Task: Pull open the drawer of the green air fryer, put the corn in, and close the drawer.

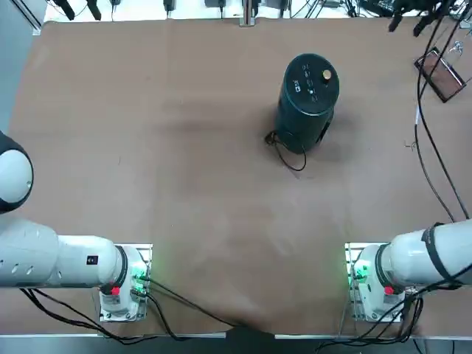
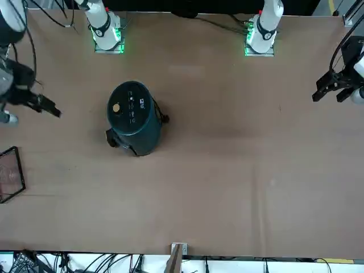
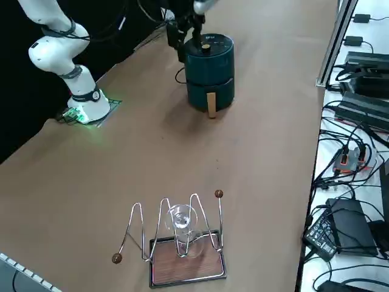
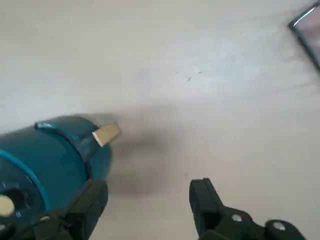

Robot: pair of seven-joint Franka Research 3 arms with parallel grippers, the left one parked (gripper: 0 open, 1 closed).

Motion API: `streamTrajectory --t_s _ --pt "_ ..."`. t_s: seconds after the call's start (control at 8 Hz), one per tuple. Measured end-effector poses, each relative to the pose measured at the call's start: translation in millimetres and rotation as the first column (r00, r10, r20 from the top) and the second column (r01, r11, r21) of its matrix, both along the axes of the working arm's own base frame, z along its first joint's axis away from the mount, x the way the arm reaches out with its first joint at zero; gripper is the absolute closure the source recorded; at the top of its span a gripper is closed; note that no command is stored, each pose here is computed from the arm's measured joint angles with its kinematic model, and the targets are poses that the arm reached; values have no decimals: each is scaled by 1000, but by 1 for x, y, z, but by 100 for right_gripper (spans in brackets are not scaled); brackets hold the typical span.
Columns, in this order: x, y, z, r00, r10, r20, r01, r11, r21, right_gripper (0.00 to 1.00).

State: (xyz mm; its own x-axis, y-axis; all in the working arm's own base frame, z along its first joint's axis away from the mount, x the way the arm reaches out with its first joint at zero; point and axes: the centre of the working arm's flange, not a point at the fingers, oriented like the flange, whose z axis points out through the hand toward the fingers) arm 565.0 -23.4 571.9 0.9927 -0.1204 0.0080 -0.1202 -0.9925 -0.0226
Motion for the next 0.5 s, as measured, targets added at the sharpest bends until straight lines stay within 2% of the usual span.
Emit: streamTrajectory --t_s 0.12,0.25,0.5 --pt "-8 1 15 1000 20 13 -19 1000 -15 0" --pt "-17 2 24 1000 27 1 -27 999 -21 0" --pt "-29 2 35 998 38 -49 -39 999 -21 0"
